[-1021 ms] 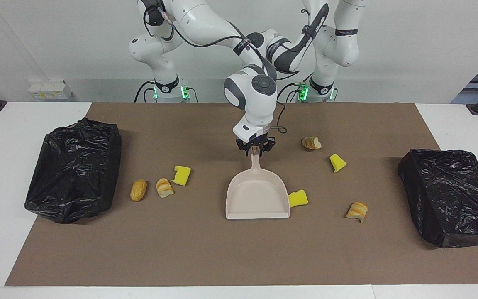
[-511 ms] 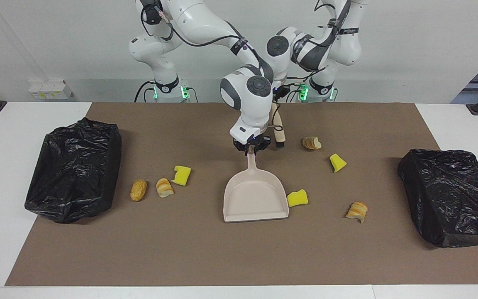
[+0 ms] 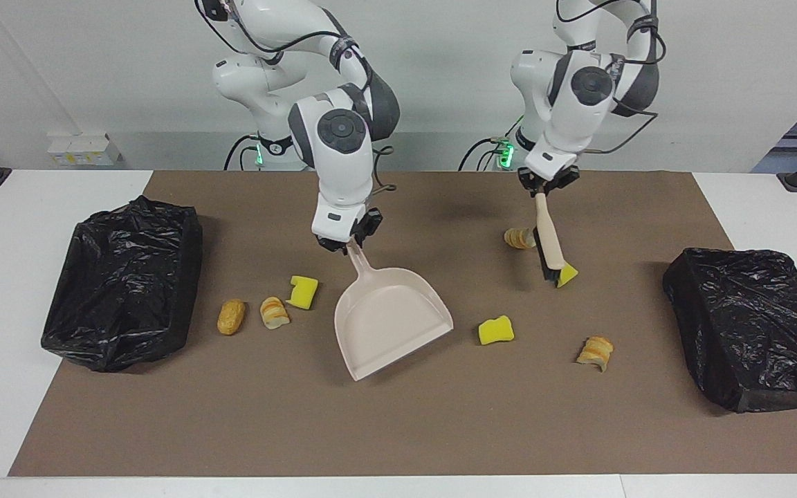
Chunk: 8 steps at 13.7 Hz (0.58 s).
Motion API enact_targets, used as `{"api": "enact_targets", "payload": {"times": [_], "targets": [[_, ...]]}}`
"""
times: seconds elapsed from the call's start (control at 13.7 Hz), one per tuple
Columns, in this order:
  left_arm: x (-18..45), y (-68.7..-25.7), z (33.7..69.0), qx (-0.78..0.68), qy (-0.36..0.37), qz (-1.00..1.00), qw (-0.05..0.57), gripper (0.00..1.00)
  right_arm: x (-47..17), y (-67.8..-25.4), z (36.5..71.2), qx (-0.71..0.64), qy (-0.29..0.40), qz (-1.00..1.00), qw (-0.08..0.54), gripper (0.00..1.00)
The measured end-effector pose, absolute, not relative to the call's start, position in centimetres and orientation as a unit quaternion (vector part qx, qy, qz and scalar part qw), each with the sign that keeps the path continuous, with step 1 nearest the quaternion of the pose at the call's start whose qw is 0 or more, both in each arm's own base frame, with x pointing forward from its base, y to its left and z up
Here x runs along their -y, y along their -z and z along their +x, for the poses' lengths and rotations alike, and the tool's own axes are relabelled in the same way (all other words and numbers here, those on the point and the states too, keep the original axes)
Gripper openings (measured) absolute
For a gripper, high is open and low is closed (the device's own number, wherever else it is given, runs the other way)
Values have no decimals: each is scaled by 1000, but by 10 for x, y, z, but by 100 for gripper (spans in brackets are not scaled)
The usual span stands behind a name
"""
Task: Sweep and dump trash in bin
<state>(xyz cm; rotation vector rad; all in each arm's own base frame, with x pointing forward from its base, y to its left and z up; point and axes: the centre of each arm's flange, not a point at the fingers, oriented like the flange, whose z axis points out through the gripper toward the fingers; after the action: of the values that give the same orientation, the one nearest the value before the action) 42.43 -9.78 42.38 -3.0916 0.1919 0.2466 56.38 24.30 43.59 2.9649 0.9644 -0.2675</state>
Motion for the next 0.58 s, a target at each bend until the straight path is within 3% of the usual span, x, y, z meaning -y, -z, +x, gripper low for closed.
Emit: {"api": "enact_targets", "payload": {"times": [0.36,0.58], "targets": [[33,-420,555,-163,-38,-984,64,26,-201,-422,572,-500,111,859,17,32],[19,-391,616,-220,-1,-973,72,26,-202,-415,570,-570,110,814,36,32]]}}
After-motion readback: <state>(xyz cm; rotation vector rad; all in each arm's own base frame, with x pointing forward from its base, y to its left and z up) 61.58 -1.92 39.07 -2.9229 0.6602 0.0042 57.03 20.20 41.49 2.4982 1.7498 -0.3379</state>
